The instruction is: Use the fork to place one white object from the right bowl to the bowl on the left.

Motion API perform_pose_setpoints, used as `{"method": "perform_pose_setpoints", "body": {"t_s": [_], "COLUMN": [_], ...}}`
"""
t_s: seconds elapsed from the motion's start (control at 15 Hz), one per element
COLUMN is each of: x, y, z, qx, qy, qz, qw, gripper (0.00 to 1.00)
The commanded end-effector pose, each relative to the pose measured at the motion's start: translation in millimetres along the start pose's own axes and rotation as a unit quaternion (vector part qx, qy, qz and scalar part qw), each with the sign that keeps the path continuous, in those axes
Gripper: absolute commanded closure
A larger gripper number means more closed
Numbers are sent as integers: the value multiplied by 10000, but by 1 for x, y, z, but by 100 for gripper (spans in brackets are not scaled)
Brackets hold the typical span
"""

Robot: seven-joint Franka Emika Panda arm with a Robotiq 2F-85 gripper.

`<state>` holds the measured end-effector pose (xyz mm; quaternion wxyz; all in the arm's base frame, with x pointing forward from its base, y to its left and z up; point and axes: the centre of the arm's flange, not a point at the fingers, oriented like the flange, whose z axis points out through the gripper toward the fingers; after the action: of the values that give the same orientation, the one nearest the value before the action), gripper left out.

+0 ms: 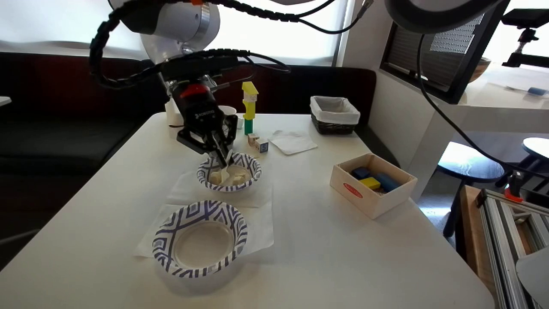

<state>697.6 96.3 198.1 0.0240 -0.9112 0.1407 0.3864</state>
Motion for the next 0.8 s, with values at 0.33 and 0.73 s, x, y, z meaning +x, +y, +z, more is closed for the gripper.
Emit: {"method": "perform_pose_setpoints", "body": {"t_s": [0.33,0.73], "x": [-6,4], "y": [-2,2], "z": [-42,-41], "qx": [38,87], "qy": [241,198], "qz": [-65,-26], "qw": [9997,9998], "gripper": [97,97]}}
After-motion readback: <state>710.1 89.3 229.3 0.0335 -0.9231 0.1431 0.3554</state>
